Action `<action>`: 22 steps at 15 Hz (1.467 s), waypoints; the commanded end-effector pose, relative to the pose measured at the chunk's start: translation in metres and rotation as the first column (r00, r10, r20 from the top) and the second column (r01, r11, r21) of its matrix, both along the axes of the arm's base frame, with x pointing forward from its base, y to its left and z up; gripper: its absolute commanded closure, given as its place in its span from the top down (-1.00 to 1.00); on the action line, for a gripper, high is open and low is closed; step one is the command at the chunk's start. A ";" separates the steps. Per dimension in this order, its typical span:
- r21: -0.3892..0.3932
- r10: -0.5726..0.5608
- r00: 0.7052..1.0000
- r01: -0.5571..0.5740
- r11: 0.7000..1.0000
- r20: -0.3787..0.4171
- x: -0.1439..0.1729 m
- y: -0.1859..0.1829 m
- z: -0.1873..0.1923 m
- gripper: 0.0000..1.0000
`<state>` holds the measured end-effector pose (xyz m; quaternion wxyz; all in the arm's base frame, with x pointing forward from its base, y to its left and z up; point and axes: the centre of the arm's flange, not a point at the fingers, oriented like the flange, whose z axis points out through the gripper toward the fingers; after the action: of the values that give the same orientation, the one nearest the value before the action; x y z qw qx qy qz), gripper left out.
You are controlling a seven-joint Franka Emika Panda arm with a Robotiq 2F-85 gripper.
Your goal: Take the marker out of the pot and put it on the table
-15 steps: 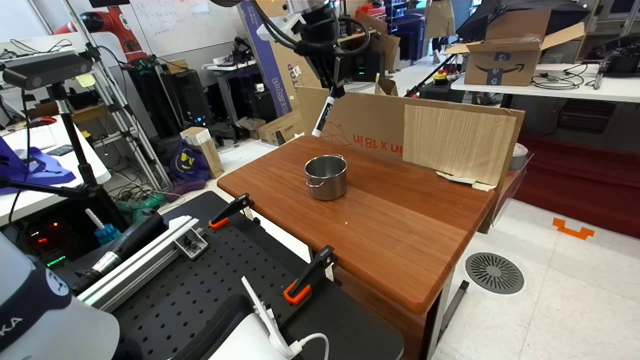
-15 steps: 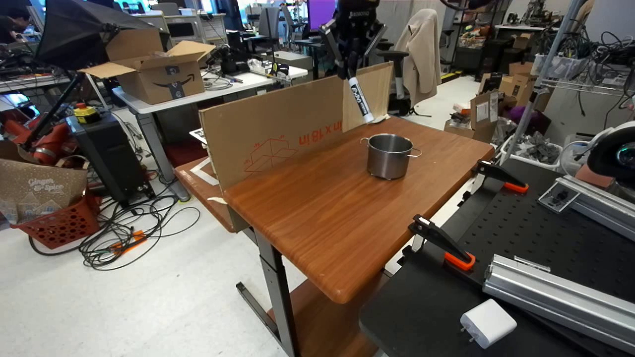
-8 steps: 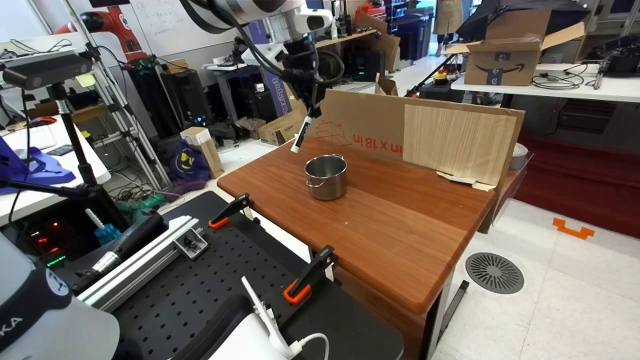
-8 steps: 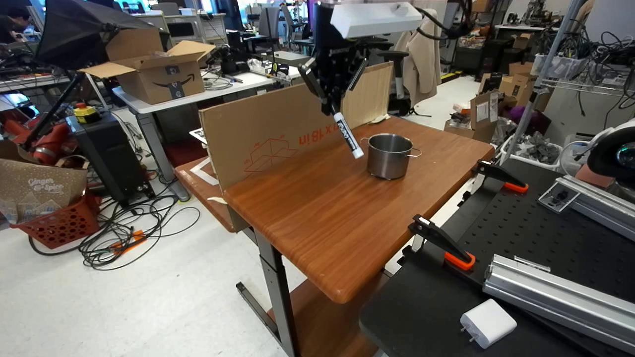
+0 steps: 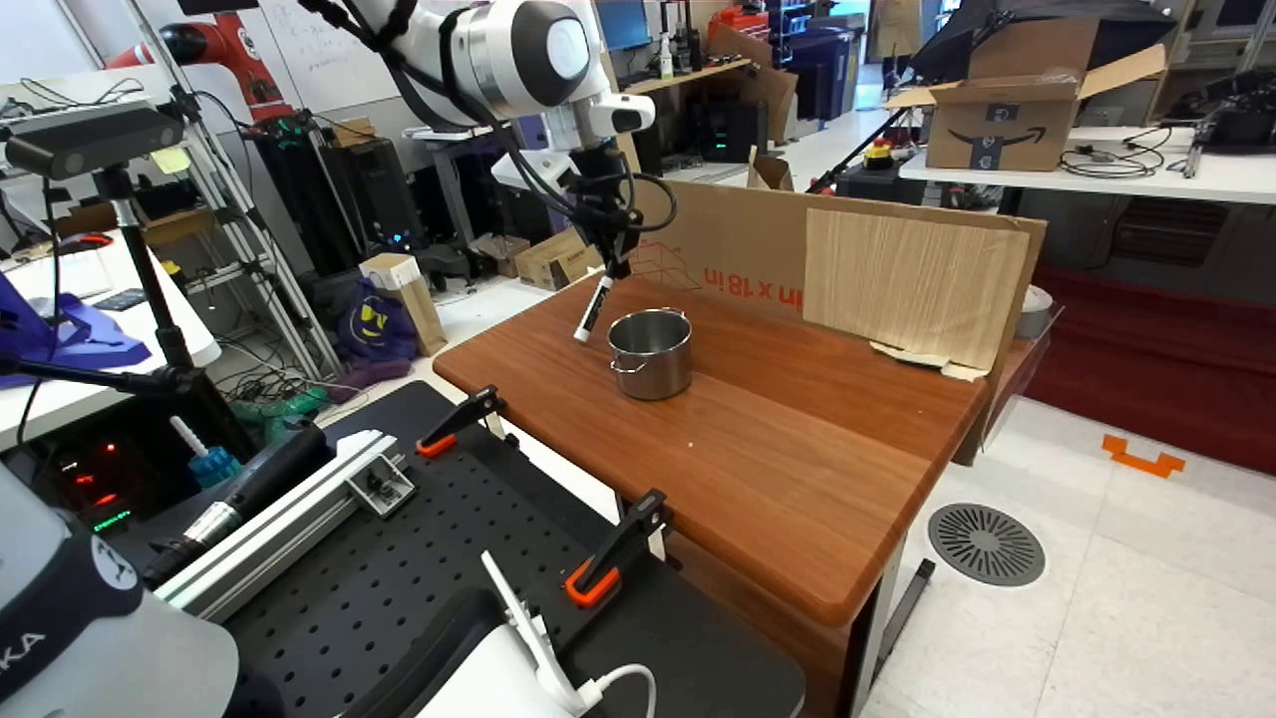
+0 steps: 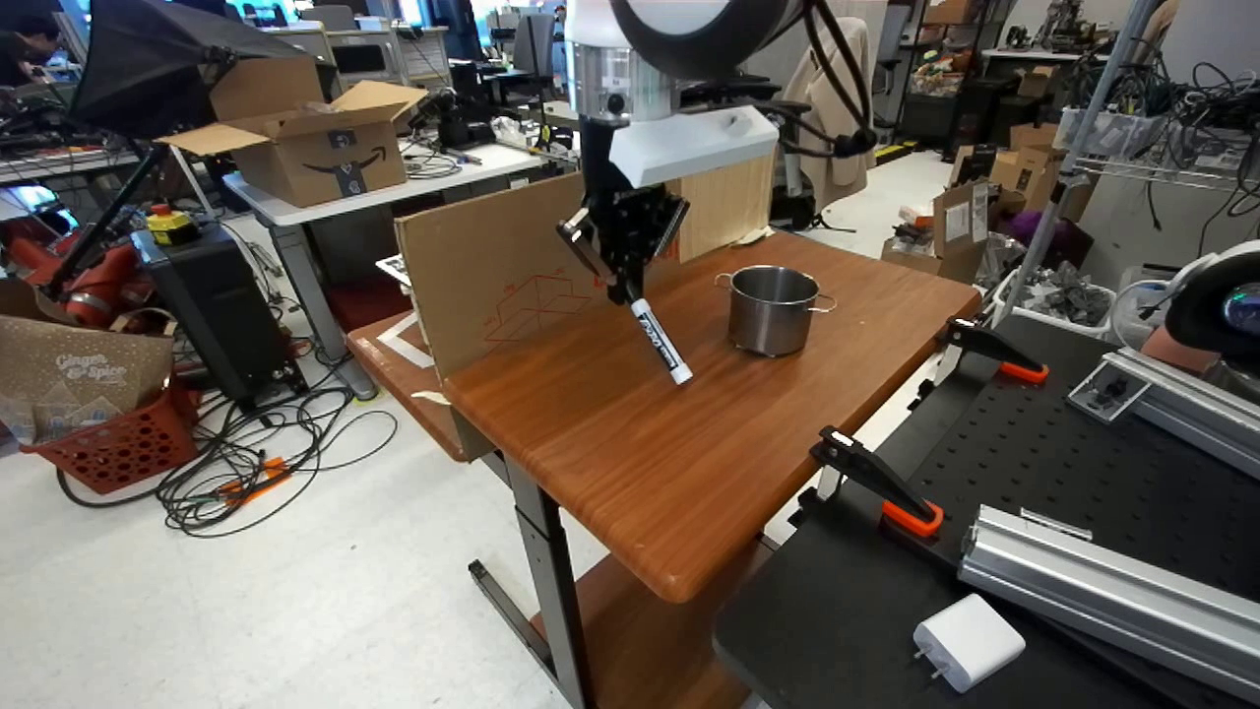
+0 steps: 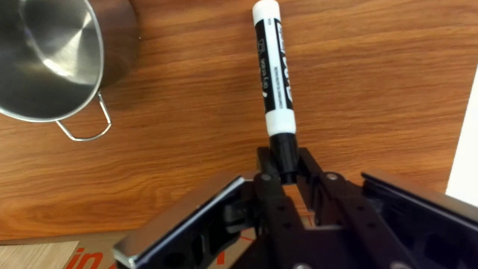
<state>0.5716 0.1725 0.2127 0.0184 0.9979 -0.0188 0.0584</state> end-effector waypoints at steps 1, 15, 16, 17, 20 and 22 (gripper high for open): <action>0.004 0.002 1.000 -0.002 1.000 0.012 0.020 0.016 -0.018 -0.90; -0.038 0.039 0.999 -0.040 0.998 -0.033 0.036 0.038 -0.073 -0.07; -0.038 0.041 0.999 -0.042 0.998 -0.031 0.036 0.039 -0.073 0.05; -0.038 0.040 0.999 -0.041 0.998 -0.032 0.036 0.039 -0.072 0.20; -0.036 0.037 0.999 -0.038 0.999 -0.032 0.037 0.038 -0.070 0.63; -0.036 0.035 0.999 -0.036 0.999 -0.030 0.038 0.038 -0.069 0.94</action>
<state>0.6020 0.2071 0.1453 0.0331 0.9984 0.0042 0.0465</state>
